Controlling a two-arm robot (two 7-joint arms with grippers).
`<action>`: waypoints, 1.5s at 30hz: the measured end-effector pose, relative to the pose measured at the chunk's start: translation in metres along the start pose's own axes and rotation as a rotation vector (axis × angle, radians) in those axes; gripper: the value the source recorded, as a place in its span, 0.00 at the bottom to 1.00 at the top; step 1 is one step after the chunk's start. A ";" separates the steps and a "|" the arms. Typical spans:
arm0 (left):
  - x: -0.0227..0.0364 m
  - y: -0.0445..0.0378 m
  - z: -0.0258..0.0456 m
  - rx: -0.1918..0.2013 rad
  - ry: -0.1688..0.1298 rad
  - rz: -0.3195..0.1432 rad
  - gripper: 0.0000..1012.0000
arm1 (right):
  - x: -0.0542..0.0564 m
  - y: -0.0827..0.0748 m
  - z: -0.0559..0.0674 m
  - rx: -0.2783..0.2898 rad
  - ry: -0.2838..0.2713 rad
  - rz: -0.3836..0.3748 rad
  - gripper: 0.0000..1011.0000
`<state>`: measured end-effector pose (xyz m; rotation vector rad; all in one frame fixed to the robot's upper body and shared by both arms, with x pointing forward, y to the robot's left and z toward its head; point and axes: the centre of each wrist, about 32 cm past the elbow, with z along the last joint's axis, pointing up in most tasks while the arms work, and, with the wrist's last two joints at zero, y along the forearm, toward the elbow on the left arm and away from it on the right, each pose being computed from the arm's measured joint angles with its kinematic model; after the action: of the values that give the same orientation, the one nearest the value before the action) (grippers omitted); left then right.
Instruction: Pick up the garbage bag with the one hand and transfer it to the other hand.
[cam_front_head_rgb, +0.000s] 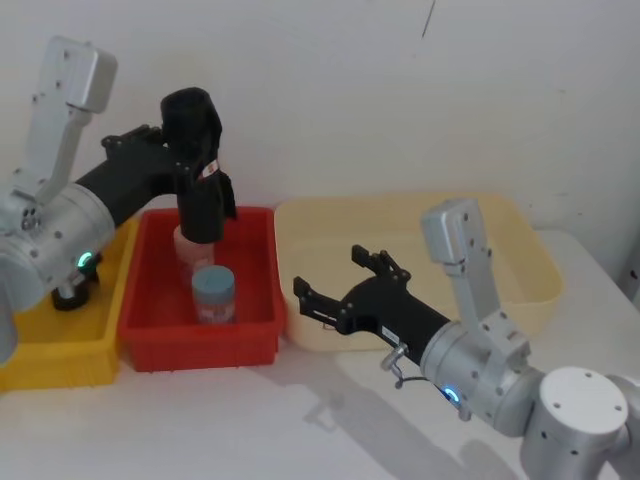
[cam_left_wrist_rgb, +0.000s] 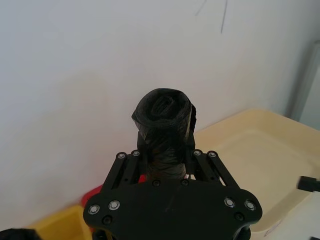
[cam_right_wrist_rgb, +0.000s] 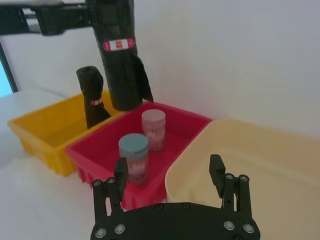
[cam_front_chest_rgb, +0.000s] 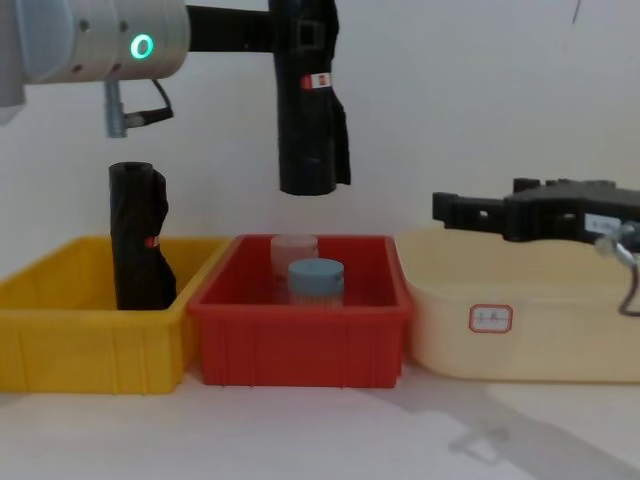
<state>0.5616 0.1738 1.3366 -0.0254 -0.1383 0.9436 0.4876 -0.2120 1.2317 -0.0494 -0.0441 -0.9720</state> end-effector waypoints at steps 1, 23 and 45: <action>-0.0010 -0.0013 0.0000 0.000 0.002 -0.003 0.37 | 0.000 0.002 0.001 0.001 0.001 0.001 0.99; -0.0155 -0.0192 -0.0002 0.000 0.085 -0.052 0.37 | -0.003 0.043 0.011 0.025 -0.007 0.004 0.99; -0.0277 -0.0253 -0.0017 0.012 0.164 -0.081 0.37 | -0.002 0.072 0.010 0.023 0.006 -0.026 0.99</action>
<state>0.5661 0.1366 1.3340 -0.0854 0.0183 0.8575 0.5454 -0.1694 1.2404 -0.0248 -0.0509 -0.9972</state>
